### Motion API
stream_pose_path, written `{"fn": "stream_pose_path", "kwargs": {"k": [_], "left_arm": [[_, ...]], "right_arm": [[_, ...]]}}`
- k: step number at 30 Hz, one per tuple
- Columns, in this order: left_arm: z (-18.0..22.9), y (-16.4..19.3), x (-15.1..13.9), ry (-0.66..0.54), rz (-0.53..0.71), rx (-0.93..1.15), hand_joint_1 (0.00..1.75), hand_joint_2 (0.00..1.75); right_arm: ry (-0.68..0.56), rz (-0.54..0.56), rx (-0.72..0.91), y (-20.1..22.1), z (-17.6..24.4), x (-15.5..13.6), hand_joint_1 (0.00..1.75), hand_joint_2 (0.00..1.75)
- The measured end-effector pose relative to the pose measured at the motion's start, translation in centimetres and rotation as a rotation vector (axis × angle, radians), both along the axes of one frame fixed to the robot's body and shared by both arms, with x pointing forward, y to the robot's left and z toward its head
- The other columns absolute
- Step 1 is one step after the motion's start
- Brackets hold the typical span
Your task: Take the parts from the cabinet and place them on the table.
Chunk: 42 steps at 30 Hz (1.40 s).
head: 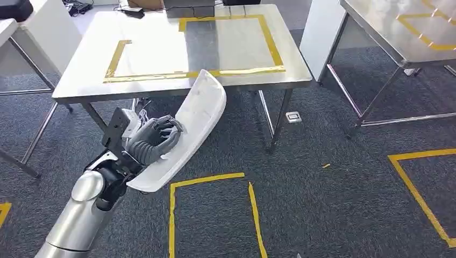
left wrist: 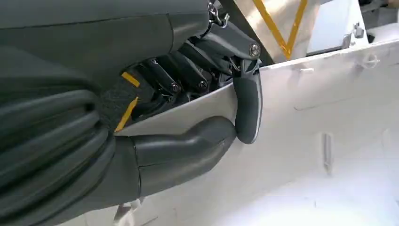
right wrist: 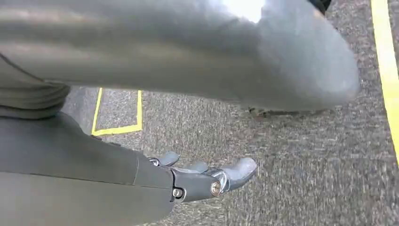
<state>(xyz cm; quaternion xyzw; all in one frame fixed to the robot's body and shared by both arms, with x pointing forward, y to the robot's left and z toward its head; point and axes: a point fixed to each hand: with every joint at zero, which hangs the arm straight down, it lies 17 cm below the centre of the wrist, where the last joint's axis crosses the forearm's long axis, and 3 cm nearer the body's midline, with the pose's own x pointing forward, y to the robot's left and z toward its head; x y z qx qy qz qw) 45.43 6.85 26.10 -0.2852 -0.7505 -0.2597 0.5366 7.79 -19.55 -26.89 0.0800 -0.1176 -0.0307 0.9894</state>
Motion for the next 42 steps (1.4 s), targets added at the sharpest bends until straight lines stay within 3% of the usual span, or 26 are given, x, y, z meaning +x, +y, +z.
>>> {"fn": "stream_pose_path", "kwargs": {"k": [42], "left_arm": [[-0.5,0.4,-0.3,0.024,0.019,-0.027,1.75,1.75]], "right_arm": [[0.004,-0.002,0.011,0.4,0.0,-0.5,0.0,0.0]]}}
